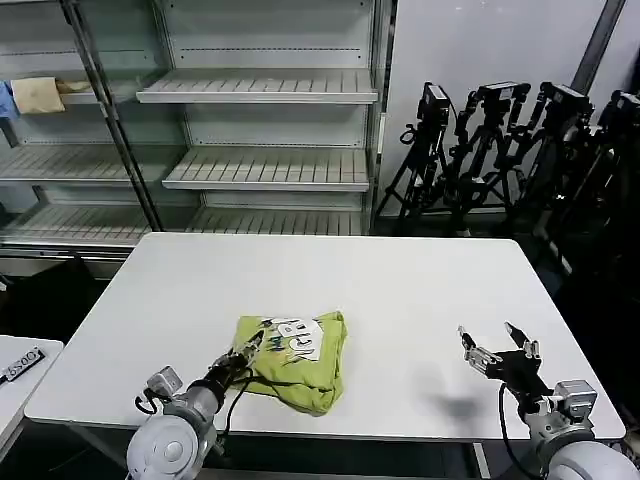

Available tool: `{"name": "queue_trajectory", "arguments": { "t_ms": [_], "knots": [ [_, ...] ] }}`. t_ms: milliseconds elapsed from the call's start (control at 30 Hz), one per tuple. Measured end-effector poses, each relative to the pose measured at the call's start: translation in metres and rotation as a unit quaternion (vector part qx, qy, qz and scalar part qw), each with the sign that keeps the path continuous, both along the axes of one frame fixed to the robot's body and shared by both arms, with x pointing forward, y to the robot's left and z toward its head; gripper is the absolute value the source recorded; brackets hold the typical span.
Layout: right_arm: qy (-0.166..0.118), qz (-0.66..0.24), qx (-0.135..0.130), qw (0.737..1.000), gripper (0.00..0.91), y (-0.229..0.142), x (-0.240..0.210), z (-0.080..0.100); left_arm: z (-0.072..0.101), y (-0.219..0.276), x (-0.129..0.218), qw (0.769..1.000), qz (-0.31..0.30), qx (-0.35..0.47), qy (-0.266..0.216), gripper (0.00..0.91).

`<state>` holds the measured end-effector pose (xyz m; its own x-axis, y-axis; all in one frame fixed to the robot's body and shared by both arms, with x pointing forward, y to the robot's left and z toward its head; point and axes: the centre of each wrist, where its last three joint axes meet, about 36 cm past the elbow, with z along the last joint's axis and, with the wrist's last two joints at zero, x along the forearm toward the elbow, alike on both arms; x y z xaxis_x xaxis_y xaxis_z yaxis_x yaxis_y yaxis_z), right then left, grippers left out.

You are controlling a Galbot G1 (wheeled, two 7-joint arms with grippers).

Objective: Fold and organize the clothes.

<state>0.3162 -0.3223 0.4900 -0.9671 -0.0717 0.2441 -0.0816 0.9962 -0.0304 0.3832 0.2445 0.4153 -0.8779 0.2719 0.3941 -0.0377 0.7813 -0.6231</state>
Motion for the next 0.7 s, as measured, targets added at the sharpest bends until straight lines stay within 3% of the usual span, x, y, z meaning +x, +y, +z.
{"name": "queue_trajectory", "arguments": {
  "t_ms": [700],
  "knots": [
    [-0.001,-0.002,-0.002,1.000,0.907,0.0009,-0.0059,0.0058,0.0070,-0.0004,-0.0011,0.995,0.023,-0.099,-0.013,0.040]
  ]
}}
